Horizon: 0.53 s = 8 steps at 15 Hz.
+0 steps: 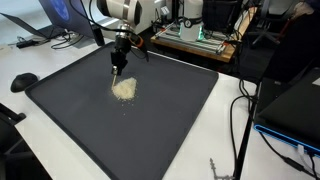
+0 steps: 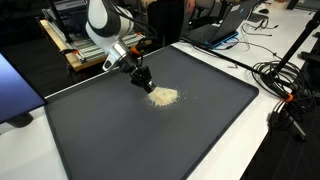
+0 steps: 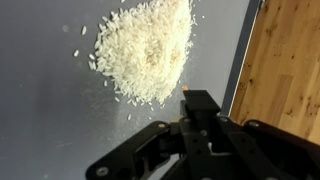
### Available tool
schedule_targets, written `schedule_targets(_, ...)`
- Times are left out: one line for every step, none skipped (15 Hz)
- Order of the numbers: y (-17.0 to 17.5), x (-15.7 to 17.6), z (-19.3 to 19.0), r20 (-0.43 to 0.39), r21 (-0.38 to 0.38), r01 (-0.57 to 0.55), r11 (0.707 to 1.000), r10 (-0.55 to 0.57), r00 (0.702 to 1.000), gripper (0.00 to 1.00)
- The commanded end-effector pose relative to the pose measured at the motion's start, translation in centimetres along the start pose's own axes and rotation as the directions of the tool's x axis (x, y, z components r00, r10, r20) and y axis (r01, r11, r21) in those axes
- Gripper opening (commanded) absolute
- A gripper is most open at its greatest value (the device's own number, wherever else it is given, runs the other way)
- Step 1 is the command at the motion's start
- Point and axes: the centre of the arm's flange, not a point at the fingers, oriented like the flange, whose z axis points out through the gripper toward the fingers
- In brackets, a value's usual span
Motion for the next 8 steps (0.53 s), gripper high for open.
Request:
schedule_targets(1.3,-0.9,-0.8,-0.043,0.058,-0.004,0.998,0.006,0.999,0.03)
schedule_targets(1.6,-1.0,-0.8,-0.046,0.07,-0.008,0.998,0.011,0.999,0.03)
schedule_targets(1.8,-1.0,-0.8,-0.047,0.078,-0.008,0.997,0.012,0.999,0.03)
schedule_targets(1.9,-1.2,-0.8,-0.045,0.092,-0.009,0.996,0.013,0.999,0.03)
schedule_targets(2.1,-1.3,-0.8,-0.052,0.105,-0.015,0.994,0.021,0.998,0.03)
schedule_targets(2.2,-1.5,-0.7,-0.053,0.116,-0.018,0.993,0.025,0.998,0.03)
schedule_targets(2.2,-1.7,-0.5,-0.046,0.131,-0.015,0.991,0.022,0.999,0.03)
schedule_targets(2.3,-1.8,-0.3,-0.046,0.141,-0.016,0.99,0.023,0.999,0.03)
